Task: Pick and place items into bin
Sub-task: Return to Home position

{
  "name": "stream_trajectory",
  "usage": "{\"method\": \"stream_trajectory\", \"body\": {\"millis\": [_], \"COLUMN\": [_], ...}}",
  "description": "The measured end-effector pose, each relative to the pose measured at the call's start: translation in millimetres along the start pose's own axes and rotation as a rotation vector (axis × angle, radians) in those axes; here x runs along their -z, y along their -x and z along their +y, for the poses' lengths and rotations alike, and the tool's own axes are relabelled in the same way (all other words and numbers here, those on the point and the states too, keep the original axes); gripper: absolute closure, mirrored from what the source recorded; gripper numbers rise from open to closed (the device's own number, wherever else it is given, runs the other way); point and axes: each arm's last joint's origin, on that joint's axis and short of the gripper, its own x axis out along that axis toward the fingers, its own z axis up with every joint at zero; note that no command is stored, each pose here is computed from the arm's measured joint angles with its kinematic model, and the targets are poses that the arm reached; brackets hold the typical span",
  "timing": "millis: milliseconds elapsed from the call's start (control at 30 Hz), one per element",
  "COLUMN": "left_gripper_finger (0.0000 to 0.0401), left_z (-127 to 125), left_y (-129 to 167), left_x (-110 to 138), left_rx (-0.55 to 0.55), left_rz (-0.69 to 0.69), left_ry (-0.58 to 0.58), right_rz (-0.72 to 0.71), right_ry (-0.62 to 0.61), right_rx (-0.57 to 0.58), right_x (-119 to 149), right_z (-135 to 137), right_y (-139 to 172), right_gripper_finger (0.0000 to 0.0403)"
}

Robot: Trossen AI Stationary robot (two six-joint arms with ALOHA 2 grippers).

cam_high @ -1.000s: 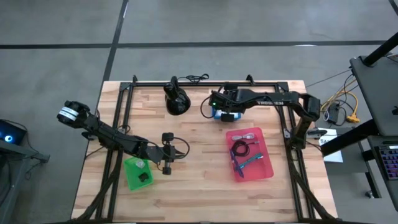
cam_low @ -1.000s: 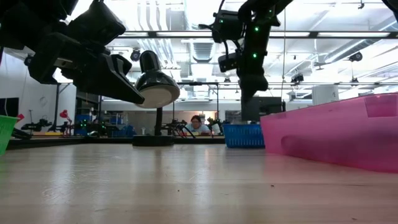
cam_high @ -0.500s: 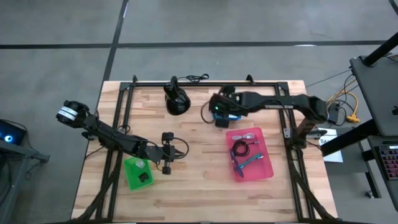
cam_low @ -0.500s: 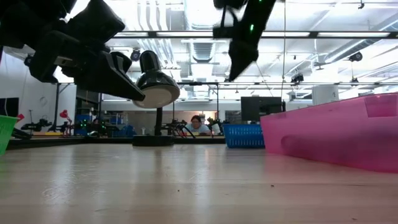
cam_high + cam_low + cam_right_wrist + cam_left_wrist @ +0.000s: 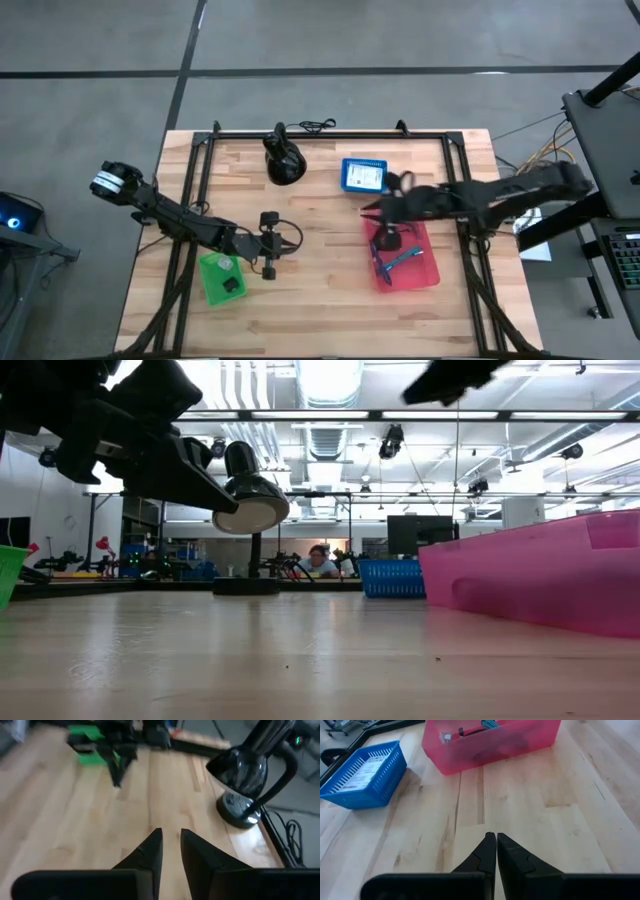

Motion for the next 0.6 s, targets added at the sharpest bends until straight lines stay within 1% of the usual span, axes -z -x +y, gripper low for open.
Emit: {"method": "stream_trajectory", "body": {"millis": [100,267,367,467,600], "left_gripper_finger": [0.0401,0.0401,0.0401,0.0401,0.0401], "left_z": [0.2,0.2,0.2,0.2,0.2], "left_y": [0.0,0.0,0.0,0.0,0.0], "left_x": [0.6,0.0,0.2,0.3,0.3], "left_rx": [-0.005,-0.006,-0.006,-0.006,-0.006], "left_rz": [0.001,-0.001,-0.003,-0.003,-0.002], "left_ry": [-0.001,0.000,0.000,0.000,0.000], "right_rz": [-0.082,-0.148,-0.194,-0.274,-0.428], "right_ry": [-0.027,-0.065,-0.075,-0.087,-0.092], "right_rx": [-0.022,-0.031,-0.047,-0.041,-0.031], "right_x": [28.5,79.2,105.0,121.5,133.3], "right_z": [3.2,0.7,-1.0,-4.1,-9.5], "right_y": [21.5,49.3,62.2,75.8,97.1], "right_gripper_finger": [0.0351,0.0355,0.0355,0.0355,0.0355]}}
